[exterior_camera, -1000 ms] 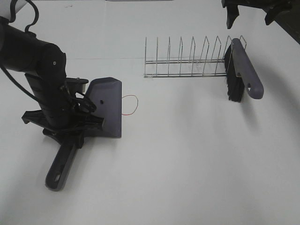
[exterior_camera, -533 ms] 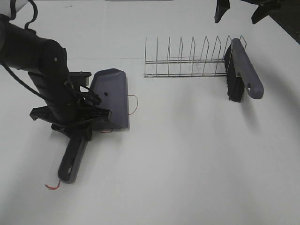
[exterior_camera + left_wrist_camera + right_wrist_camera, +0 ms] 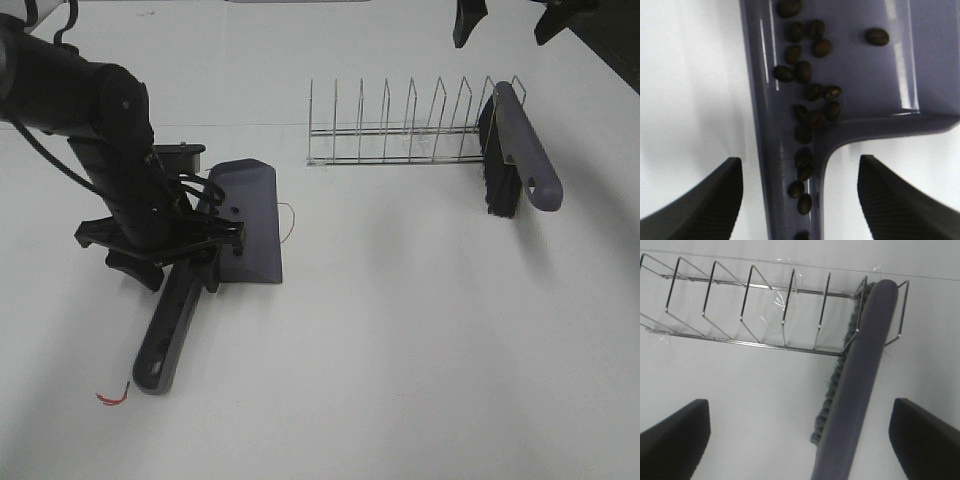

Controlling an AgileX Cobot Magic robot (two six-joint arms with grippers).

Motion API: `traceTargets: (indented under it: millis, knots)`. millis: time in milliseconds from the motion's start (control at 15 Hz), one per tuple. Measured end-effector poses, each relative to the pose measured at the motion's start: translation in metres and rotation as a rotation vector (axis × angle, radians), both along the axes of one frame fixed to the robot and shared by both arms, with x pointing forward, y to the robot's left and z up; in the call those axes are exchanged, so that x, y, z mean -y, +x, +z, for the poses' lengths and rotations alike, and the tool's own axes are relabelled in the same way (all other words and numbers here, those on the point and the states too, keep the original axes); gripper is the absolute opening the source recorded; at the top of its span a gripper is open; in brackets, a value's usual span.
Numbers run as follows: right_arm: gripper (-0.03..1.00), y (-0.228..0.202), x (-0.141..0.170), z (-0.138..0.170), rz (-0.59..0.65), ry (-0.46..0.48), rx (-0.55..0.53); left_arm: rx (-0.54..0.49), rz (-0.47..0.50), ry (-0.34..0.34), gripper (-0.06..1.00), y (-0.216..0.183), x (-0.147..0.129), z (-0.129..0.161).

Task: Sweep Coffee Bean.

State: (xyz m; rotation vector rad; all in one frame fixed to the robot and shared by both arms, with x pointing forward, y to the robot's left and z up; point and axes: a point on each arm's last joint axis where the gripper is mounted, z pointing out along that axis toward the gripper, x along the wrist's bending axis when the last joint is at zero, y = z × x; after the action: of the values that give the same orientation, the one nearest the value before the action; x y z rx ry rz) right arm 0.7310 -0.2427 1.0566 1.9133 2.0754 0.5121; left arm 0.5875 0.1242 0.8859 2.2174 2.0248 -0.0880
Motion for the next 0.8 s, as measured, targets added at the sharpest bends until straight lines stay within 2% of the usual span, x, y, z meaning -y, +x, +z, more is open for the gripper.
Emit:
traceTargets:
  millis: [200, 333, 533, 800]
  knots:
    - [0.82, -0.028, 0.005, 0.018, 0.007, -0.035, -0.021, -0.026, -0.048, 0.047, 0.61, 0.009, 0.002, 0.021]
    - [0.82, -0.052, 0.008, 0.026, 0.008, -0.039, -0.055, -0.028, -0.07, 0.067, 0.61, 0.01, 0.0, 0.047]
    - [0.82, -0.099, 0.013, 0.035, 0.009, -0.045, -0.108, 0.062, -0.071, 0.052, 0.61, -0.004, -0.009, 0.11]
    - [0.82, -0.174, 0.021, 0.04, 0.01, -0.05, -0.162, 0.192, -0.078, 0.043, 0.61, -0.044, -0.032, 0.196]
